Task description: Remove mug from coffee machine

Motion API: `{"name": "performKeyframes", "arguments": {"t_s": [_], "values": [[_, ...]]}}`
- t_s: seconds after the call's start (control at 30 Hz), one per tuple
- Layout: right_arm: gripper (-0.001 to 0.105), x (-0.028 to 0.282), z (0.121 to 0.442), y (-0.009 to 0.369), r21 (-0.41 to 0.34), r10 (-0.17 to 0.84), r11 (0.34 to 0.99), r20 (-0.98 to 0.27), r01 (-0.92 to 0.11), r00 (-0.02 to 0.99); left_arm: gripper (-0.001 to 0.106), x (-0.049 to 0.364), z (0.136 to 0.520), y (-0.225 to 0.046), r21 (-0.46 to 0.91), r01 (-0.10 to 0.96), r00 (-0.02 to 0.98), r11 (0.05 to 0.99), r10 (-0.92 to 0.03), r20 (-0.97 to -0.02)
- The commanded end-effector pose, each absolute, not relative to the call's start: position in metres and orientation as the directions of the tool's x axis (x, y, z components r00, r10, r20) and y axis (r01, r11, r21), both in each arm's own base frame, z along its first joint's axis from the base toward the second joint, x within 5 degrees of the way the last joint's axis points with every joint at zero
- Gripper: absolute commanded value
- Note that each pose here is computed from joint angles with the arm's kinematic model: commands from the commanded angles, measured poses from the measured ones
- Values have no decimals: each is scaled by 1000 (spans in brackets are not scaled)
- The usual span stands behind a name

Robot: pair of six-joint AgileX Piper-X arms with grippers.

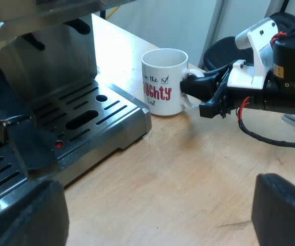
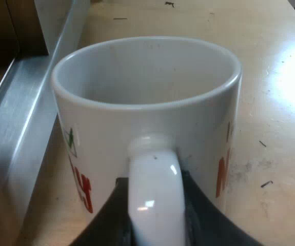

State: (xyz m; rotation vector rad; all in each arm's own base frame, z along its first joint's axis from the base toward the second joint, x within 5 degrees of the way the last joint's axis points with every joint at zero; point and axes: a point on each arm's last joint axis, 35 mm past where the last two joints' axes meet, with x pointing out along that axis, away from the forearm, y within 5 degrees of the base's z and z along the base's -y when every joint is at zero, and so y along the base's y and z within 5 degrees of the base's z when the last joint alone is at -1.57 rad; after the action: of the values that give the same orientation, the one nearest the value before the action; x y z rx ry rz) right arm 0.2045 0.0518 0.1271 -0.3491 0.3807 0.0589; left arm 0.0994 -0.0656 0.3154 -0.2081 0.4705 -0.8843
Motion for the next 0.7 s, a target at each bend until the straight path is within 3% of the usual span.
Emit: {"name": "performKeyframes", "arguments": {"t_s": [0.03, 0.43, 0.53, 0.7], "values": [[0, 208, 131, 52, -329, -14, 938, -343, -106, 939, 87, 99, 316, -66, -376, 697, 530, 611, -792, -303], [0, 206, 125, 52, -328, 0, 934, -402, -145, 915, 87, 99, 316, -66, -376, 697, 530, 611, -792, -303], [15, 205, 123, 52, -322, 0, 935, -416, -147, 910, 87, 99, 316, -66, -376, 697, 530, 611, -792, -303], [52, 205, 122, 52, -273, -5, 954, -426, -123, 905, 87, 99, 316, -66, -376, 697, 530, 611, -792, -303]]}}
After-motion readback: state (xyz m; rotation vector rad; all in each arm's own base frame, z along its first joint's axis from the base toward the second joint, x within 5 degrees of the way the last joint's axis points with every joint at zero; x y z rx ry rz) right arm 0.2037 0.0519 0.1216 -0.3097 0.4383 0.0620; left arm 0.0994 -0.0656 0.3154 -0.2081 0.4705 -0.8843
